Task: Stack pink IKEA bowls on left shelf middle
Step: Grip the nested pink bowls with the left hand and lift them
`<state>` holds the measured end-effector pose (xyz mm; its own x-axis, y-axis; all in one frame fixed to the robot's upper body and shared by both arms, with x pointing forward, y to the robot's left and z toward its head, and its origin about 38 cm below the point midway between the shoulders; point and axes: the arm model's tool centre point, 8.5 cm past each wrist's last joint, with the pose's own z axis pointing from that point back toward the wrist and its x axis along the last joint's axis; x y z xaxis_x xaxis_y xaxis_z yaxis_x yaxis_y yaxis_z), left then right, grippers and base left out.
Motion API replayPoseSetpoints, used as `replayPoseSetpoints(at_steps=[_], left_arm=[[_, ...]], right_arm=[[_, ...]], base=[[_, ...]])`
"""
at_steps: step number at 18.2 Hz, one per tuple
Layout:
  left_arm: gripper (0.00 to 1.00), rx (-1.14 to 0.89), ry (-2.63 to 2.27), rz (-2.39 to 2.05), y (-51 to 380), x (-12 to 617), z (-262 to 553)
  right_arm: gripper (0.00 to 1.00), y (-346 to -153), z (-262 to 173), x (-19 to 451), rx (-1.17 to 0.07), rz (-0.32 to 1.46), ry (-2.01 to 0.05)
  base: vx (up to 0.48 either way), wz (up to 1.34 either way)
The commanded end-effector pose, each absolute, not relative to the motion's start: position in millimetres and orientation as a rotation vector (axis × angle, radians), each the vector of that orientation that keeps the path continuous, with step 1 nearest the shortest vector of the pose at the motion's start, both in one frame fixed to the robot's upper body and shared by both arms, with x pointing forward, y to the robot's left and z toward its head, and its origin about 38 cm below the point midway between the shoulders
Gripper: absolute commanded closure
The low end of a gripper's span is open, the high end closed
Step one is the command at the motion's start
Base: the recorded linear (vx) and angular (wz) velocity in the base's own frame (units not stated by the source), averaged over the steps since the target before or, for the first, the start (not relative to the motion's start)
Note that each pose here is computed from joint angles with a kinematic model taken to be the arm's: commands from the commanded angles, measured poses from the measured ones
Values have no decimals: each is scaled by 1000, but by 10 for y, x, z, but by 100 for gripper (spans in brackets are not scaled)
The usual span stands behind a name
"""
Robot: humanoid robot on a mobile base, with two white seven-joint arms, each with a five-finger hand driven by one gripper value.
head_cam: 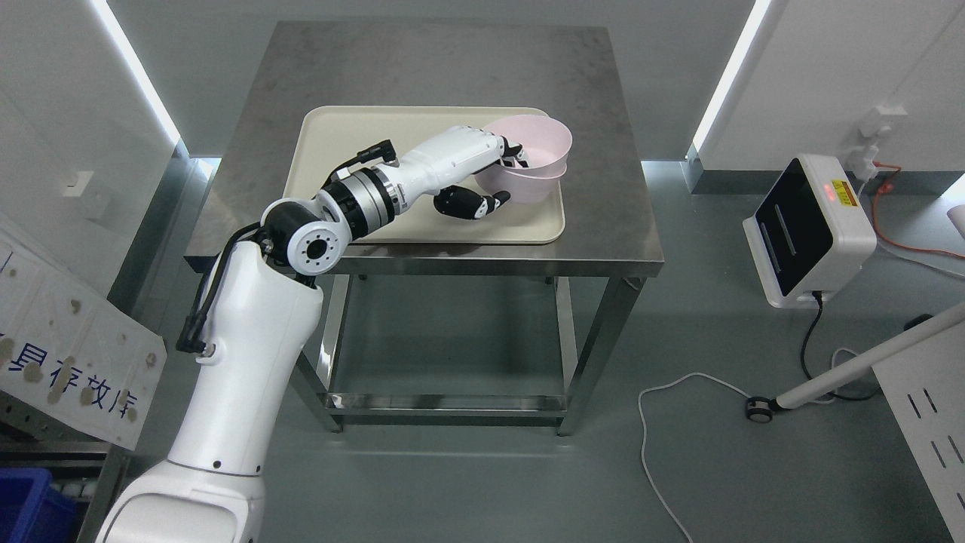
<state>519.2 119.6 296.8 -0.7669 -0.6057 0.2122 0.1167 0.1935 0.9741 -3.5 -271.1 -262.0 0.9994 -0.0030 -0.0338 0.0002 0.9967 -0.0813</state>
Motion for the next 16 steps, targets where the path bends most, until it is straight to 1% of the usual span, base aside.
replayPoseSetpoints(at_steps=[1,5,10,16], left_arm=[[99,645,-2078,-1361,2189,4732,3184],[99,701,-2135,-1336,2506,4495,3072],[99,724,-2198,-1290,2660,4399,3122],[98,558,-2213,-1279,2532,4292,2758]], right_arm=[[0,-2825,-2614,-107,-99,-12,29],[0,-2825,-2614,-106,-99,-12,29],[0,-2825,-2614,-108,-99,-12,30],[0,-2825,-2614,-108,-99,-12,30]], base=[[0,0],[0,0],[0,0],[0,0]])
